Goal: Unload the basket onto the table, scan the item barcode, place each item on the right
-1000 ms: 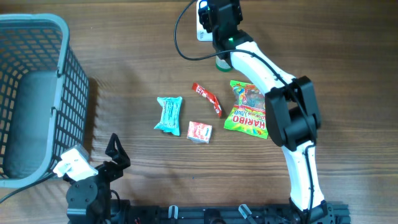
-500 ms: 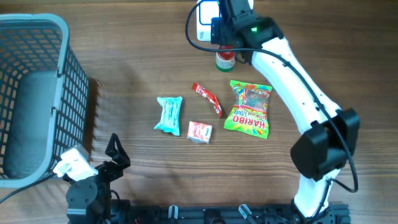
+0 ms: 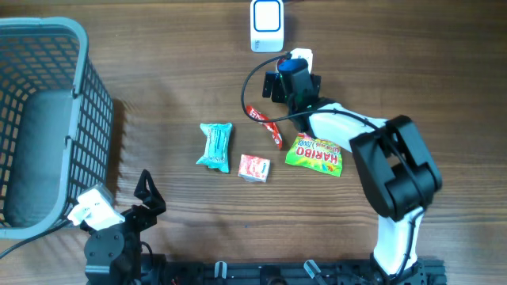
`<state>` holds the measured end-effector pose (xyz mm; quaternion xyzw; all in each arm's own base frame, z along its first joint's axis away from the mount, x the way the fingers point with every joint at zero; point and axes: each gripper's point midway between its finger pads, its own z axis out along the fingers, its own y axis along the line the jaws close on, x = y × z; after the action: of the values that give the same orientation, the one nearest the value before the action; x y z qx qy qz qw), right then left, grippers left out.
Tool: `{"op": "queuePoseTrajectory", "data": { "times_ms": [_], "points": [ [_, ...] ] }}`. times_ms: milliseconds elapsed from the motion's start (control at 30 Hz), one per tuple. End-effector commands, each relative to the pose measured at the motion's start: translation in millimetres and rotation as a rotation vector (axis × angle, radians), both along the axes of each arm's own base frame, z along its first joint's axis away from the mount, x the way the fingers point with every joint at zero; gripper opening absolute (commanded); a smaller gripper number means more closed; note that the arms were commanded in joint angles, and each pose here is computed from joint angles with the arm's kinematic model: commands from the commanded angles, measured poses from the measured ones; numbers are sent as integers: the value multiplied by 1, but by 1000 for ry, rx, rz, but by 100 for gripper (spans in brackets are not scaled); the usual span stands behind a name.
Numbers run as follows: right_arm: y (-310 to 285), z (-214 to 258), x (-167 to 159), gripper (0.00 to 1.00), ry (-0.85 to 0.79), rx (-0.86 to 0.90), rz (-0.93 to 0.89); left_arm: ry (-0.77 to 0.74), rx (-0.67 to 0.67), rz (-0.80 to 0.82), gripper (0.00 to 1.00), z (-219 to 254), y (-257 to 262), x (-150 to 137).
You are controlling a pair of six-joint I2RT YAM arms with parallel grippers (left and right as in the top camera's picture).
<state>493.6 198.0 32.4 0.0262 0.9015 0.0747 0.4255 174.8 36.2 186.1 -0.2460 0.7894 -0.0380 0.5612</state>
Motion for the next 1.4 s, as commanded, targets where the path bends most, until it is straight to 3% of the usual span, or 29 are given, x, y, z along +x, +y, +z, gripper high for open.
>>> {"op": "queuePoseTrajectory", "data": {
  "times_ms": [0,67,200,333,500,633,700,767,900,1000,1200,1267,1367],
  "points": [
    [0,-38,-1,96,26,-45,23,-3,14,1,100,0,1,0],
    [-3,-39,-1,77,26,-57,12,-3,14,1,100,0,1,0],
    [-2,-26,0,68,13,-52,14,-3,14,1,100,0,1,0],
    [-5,41,-6,64,-34,-46,27,-3,14,1,100,0,1,0],
    [42,101,-89,63,190,240,400,-3,14,1,100,0,1,0],
    [80,149,-173,63,430,680,815,-3,14,1,100,0,1,0],
    [79,156,-181,65,481,752,831,-3,14,1,100,0,1,0],
    [65,126,-170,100,506,614,670,-3,14,1,100,0,1,0],
    [43,73,-182,100,597,290,435,-3,14,1,100,0,1,0],
    [43,64,-180,100,513,70,411,-3,14,1,100,0,1,0],
    [54,85,-150,100,427,-7,425,-3,14,1,100,0,1,0],
    [68,82,-141,100,483,-21,461,-3,14,1,100,0,1,0],
    [65,41,-150,100,727,-106,419,-3,14,1,100,0,1,0]
  ]
}}
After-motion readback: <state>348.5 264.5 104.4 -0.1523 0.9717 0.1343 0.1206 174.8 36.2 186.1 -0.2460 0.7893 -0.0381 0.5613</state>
